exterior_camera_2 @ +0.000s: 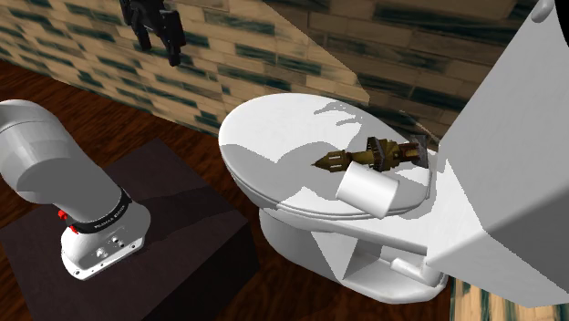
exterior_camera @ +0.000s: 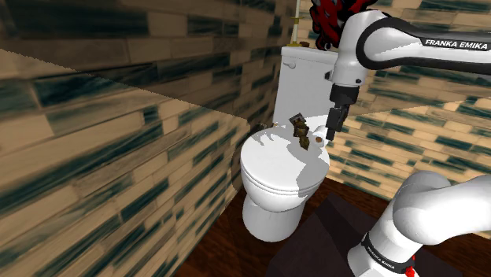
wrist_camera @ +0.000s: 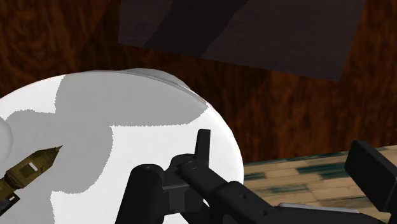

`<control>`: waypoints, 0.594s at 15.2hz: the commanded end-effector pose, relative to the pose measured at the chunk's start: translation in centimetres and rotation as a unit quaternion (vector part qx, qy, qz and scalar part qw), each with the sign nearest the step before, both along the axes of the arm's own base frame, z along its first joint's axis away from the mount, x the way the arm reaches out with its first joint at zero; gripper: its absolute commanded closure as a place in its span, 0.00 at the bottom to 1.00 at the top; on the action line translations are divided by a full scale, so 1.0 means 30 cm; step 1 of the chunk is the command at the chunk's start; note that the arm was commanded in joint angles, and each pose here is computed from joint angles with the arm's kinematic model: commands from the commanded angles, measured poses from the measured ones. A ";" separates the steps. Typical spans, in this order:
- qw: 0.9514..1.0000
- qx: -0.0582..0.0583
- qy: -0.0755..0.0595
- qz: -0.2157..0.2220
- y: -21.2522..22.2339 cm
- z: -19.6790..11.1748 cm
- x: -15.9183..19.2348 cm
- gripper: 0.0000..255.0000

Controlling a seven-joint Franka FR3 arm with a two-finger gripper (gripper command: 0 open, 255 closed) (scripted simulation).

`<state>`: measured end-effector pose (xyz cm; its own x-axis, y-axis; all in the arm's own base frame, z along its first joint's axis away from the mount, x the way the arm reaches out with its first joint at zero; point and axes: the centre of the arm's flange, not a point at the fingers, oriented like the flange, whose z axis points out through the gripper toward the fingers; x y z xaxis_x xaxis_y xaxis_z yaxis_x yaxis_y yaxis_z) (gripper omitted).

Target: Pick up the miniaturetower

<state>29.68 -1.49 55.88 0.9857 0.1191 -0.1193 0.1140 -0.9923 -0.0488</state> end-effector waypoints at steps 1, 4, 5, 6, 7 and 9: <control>1.000 0.000 0.000 0.000 0.000 0.000 0.000 0.00; 1.000 -0.004 -0.011 -0.026 -0.070 -0.067 0.076 0.00; 0.999 -0.005 -0.015 -0.035 -0.094 -0.088 0.100 0.00; 0.999 -0.006 -0.019 -0.043 -0.119 -0.110 0.125 0.00; 0.998 -0.008 -0.023 -0.052 -0.144 -0.131 0.149 0.00; 0.997 -0.010 -0.031 -0.069 -0.196 -0.173 0.197 0.00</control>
